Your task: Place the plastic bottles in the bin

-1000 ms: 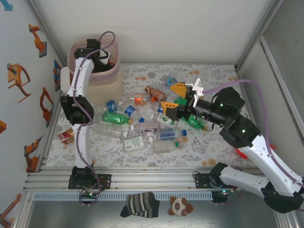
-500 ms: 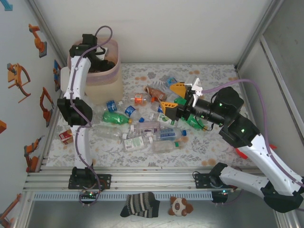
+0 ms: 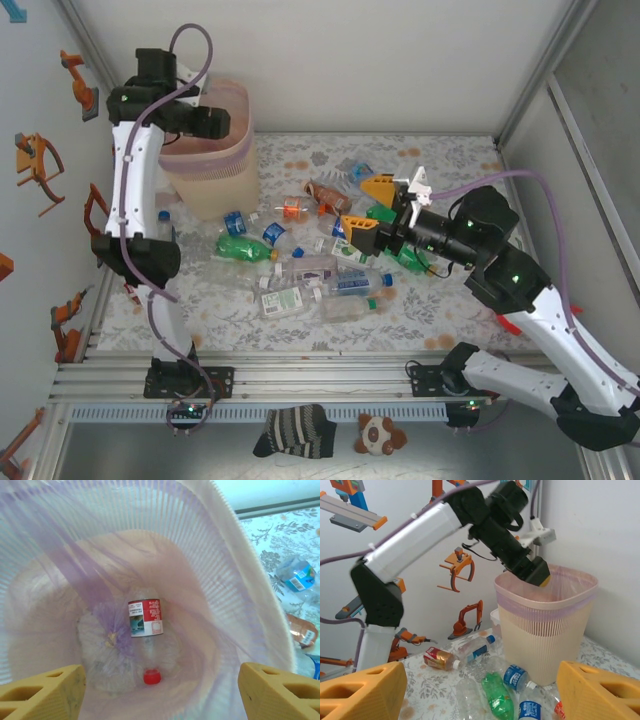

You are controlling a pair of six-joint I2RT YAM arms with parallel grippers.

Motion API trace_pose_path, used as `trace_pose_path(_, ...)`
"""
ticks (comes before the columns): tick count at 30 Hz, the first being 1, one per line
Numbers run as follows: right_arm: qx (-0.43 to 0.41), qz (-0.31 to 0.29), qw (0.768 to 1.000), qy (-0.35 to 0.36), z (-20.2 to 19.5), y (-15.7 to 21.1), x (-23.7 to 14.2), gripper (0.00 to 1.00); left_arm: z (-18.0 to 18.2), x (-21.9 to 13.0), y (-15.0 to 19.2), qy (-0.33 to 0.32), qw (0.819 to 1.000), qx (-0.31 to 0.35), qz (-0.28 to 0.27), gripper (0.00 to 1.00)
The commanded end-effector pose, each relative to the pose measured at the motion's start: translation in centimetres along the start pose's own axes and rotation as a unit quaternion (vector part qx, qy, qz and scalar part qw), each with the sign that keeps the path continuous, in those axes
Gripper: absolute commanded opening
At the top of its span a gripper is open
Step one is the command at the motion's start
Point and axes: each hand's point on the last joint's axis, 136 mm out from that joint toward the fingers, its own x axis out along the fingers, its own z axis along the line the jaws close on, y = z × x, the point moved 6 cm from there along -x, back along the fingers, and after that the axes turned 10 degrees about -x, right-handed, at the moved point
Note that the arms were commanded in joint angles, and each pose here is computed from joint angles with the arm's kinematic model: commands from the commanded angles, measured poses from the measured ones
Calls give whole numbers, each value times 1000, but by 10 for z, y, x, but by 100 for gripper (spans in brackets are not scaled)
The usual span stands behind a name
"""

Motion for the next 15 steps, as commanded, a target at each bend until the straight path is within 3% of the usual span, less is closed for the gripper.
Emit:
trace_pose_path(1,-10,-10,1000,-1,3,-1,-3,78,0,-29,10,-16,1000,18,-6,79)
trace_pose_path(15,-10,7,1000,-12,4,13,2,78,24,-79,105,-108,994,21,1,80)
